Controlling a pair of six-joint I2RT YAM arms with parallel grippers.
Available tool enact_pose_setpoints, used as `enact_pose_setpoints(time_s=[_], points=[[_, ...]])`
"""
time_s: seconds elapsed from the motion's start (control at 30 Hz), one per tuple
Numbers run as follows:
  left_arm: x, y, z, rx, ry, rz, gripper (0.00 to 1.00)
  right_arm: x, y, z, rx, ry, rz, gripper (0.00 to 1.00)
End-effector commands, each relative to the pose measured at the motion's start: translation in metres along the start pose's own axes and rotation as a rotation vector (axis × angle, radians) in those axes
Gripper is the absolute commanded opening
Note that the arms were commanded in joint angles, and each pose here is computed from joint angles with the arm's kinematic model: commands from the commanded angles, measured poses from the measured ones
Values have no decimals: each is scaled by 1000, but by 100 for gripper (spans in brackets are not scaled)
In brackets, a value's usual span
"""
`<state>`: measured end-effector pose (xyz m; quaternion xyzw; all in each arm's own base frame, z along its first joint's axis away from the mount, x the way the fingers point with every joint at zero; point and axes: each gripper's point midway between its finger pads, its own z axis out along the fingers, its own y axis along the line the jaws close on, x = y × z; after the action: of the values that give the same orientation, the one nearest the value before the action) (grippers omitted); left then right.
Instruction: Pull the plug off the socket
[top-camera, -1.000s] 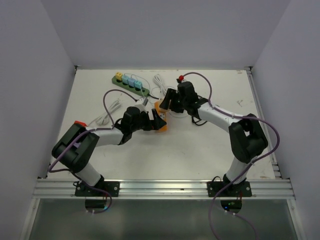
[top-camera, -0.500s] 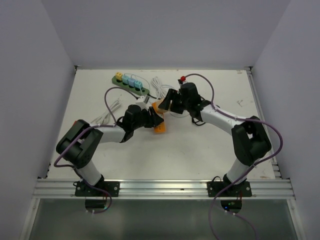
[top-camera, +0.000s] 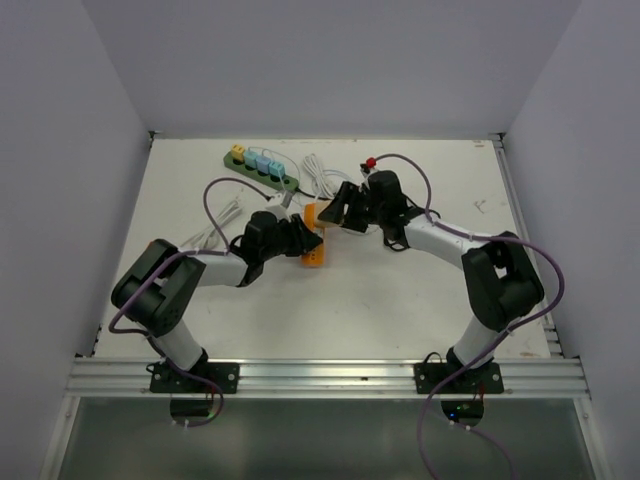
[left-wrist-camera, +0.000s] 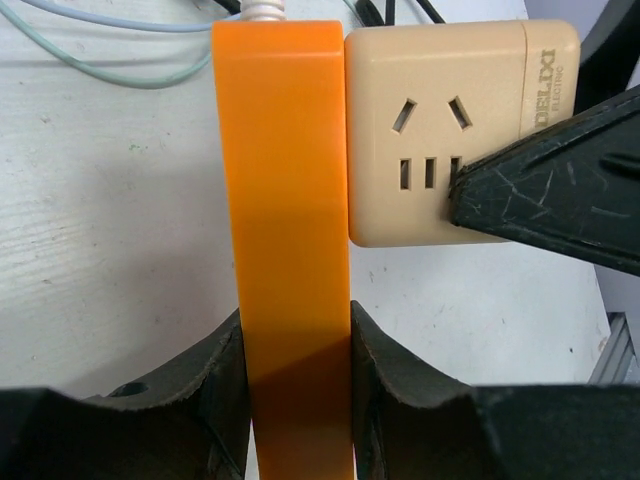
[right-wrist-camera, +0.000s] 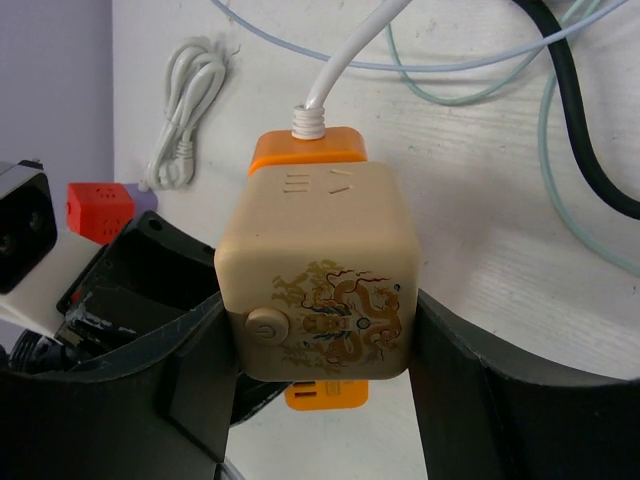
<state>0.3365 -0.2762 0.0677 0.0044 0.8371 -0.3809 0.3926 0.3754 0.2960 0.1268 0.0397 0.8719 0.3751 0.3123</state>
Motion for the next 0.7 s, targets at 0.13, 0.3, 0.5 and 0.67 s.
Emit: enact_pose_setpoints(time_s=[0.13, 0.3, 0.5, 0.67], points=[[-31, -28, -22, 261, -48, -62, 0, -38, 23, -22, -253, -112, 73, 7], [-40, -21, -21, 236, -60, -25, 0, -37, 19, -18, -242, -95, 50, 8], [-36, 9, -5, -38, -38, 111, 0, -32, 12, -10, -64, -81, -35, 7], [-22, 41, 5, -215, 24, 114, 0, -37, 6, -11, 41, -103, -61, 7]])
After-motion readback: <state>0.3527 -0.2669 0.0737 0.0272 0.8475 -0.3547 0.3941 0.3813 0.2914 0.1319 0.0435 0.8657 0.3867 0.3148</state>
